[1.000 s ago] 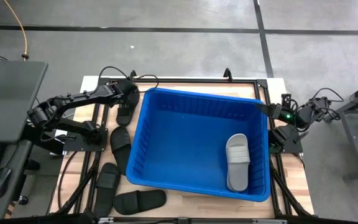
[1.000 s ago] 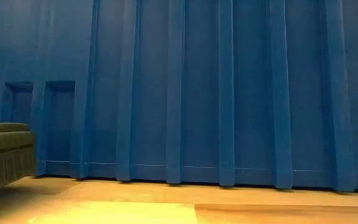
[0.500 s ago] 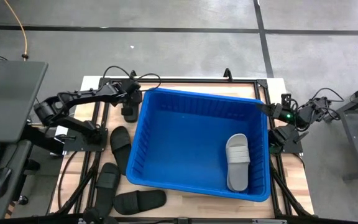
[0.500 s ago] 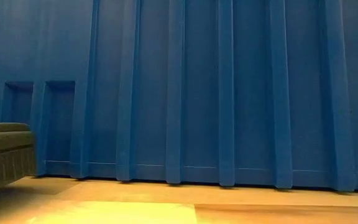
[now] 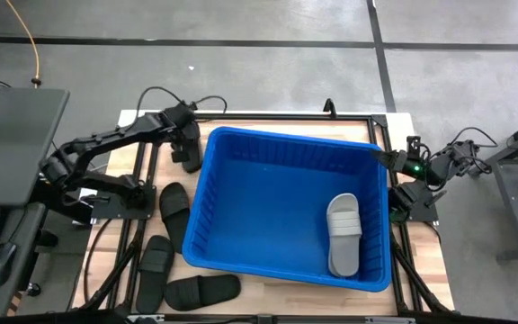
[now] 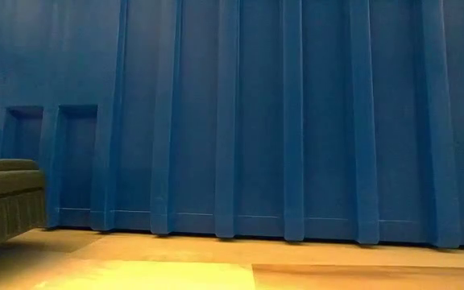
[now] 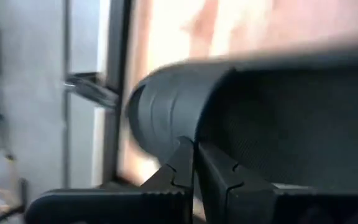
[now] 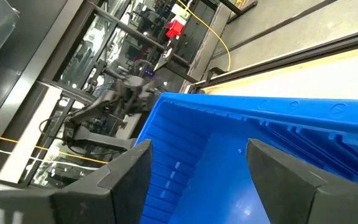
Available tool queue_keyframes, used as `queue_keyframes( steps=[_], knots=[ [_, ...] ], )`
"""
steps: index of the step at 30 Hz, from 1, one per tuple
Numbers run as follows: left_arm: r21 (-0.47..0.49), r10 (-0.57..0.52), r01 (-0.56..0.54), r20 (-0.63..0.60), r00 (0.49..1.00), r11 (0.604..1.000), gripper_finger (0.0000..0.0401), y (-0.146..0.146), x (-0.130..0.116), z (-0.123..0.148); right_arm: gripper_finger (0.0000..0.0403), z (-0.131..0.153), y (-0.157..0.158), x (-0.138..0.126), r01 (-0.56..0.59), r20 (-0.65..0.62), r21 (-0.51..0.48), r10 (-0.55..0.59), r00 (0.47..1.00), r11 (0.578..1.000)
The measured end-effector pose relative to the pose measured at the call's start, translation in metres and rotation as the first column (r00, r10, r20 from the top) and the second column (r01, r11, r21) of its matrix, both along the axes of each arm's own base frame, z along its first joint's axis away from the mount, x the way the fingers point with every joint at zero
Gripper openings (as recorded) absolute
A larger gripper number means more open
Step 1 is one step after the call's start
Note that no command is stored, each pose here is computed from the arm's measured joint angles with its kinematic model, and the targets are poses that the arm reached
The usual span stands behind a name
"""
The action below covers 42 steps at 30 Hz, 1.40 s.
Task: Pick and place slides into bin
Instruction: Put the black slide into the blue organizer bin
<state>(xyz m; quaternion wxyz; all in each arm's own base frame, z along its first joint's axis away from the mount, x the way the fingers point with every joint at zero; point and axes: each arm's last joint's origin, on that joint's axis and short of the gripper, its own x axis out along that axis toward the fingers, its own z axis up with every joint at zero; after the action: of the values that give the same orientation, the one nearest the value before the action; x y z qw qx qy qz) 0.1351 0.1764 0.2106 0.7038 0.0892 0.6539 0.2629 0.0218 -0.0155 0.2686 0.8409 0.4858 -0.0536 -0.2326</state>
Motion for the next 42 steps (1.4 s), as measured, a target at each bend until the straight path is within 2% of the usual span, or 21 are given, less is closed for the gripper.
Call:
queue_keyframes(
  steps=[6, 10, 13, 19, 23, 27, 31, 35, 38, 42],
  knots=[
    [0.005, -0.028, 0.029, -0.104, 0.994, 1.000, 0.0000, -0.005, -0.007, 0.040, 0.0248, 0.000, 0.000, 0.000, 0.000, 0.000, -0.001, 0.000, 1.000, 1.000],
    [0.042, 0.008, -0.002, -0.136, 0.991, 0.999, 0.0000, -0.005, -0.009, 0.067, 0.0248, 0.000, 0.000, 0.000, -0.006, -0.002, 0.000, 0.006, 1.000, 1.000],
    [0.086, 0.041, -0.032, -0.095, 0.995, 0.996, 0.0000, -0.004, -0.008, 0.090, 0.0248, 0.001, 0.001, 0.000, -0.026, 0.006, 0.016, 0.025, 1.000, 1.000],
    [0.154, 0.028, -0.022, -0.038, 0.999, 0.988, 0.0000, -0.005, -0.009, 0.134, 0.0248, 0.005, 0.006, 0.003, -0.190, 0.043, 0.078, 0.187, 0.981, 0.979],
    [0.207, 0.019, -0.020, 0.006, 1.000, 0.978, 0.0000, -0.008, -0.011, 0.163, 0.0248, 0.014, 0.009, 0.005, -0.262, 0.138, 0.120, 0.245, 0.960, 0.958],
    [0.242, -0.007, -0.015, 0.092, 0.996, 0.970, 0.0000, -0.011, -0.012, 0.186, 0.0248, 0.028, 0.009, 0.005, -0.294, 0.249, 0.094, 0.264, 0.932, 0.951],
    [0.263, -0.052, 0.002, 0.182, 0.982, 0.965, 0.0000, -0.015, -0.012, 0.206, 0.0248, 0.042, 0.008, 0.003, -0.278, 0.350, 0.053, 0.243, 0.905, 0.959],
    [0.275, -0.094, 0.008, 0.301, 0.949, 0.961, 0.0000, -0.023, -0.008, 0.223, 0.0248, 0.056, 0.006, -0.001, -0.288, 0.482, 0.072, 0.220, 0.848, 0.955],
    [0.280, -0.156, 0.036, 0.422, 0.893, 0.959, 0.0000, -0.028, -0.002, 0.235, 0.0248, 0.064, 0.003, -0.004, -0.256, 0.545, 0.091, 0.167, 0.821, 0.962],
    [0.300, -0.240, 0.080, 0.548, 0.801, 0.951, 0.0000, -0.033, 0.011, 0.246, 0.0248, 0.069, -0.001, -0.006, -0.147, 0.548, 0.075, 0.083, 0.832, 0.986]
  ],
)
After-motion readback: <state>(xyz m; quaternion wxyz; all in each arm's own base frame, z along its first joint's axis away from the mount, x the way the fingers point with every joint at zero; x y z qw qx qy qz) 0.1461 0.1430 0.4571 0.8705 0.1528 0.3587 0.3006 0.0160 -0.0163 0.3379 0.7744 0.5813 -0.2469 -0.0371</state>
